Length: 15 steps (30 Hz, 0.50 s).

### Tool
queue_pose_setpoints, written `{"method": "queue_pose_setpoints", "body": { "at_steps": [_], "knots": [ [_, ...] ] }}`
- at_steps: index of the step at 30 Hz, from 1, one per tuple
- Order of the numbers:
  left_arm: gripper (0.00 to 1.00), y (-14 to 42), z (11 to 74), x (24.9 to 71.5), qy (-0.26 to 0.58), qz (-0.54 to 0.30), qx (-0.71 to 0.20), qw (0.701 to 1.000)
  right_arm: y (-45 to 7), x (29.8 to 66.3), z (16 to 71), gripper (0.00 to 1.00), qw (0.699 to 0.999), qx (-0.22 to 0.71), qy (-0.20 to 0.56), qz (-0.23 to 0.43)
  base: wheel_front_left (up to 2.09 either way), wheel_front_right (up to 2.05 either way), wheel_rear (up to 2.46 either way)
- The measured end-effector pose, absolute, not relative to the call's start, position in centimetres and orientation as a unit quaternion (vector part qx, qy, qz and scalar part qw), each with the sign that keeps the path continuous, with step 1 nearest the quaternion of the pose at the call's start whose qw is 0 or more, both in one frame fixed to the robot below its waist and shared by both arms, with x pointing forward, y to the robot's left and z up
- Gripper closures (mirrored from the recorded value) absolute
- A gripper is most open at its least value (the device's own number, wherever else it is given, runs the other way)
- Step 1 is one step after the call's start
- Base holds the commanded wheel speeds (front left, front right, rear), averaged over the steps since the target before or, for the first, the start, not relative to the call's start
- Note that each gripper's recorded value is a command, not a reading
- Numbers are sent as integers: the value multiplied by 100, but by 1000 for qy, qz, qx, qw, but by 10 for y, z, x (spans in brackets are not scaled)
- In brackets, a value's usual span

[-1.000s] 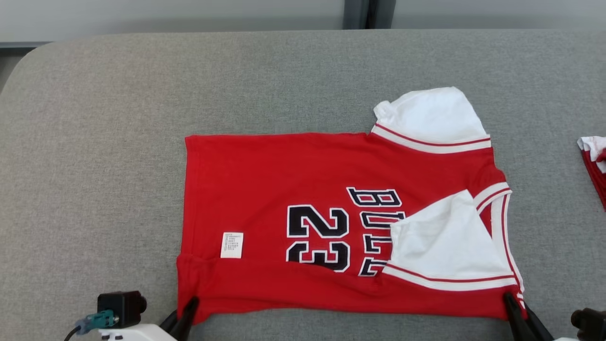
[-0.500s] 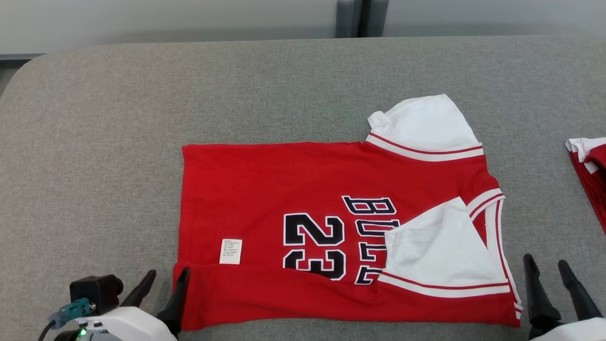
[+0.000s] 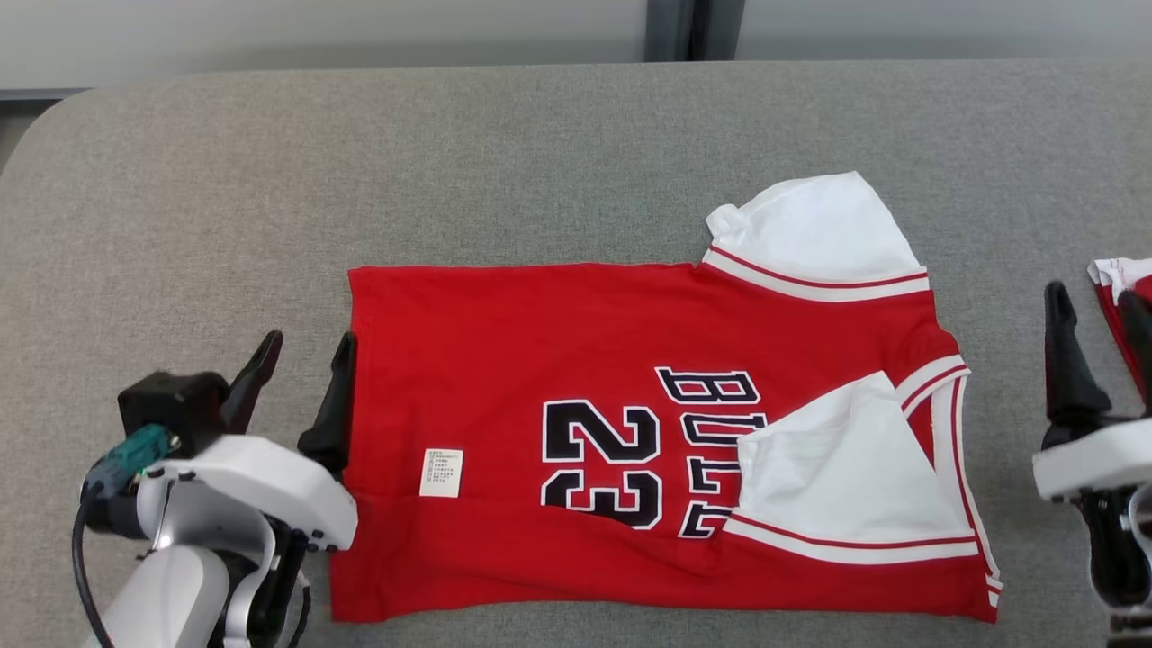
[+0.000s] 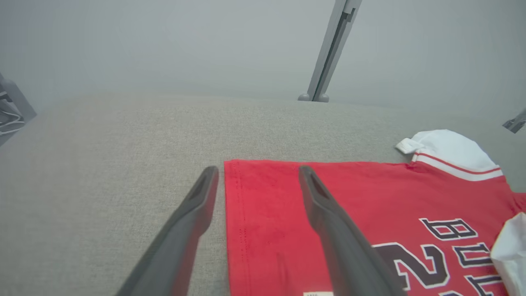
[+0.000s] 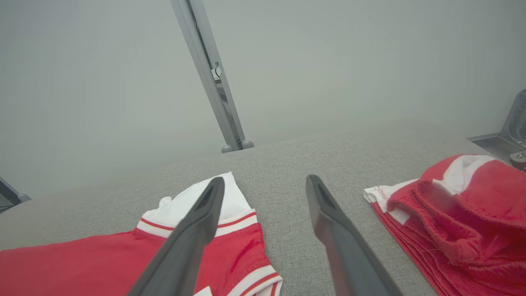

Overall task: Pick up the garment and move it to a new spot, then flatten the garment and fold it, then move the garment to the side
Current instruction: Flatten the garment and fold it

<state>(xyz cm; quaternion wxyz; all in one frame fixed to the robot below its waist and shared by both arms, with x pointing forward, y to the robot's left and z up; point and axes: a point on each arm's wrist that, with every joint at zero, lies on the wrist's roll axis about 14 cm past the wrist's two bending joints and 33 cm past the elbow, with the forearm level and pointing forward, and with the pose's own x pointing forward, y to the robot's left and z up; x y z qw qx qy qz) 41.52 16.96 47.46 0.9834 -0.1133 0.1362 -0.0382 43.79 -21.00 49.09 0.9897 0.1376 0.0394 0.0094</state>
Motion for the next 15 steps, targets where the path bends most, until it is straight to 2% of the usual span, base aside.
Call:
{"method": "queue_pose_setpoints", "body": {
  "at_steps": [8, 15],
  "knots": [
    [0, 160, 464, 461, 164, -68, -101, 979, -191, 509, 501, 0, 989, 121, 50, 64, 0, 0, 0],
    [0, 149, 432, 490, 231, -103, -107, 962, -169, 561, 473, 0, 984, 82, 114, 112, 0, 0, 0]
  ]
}}
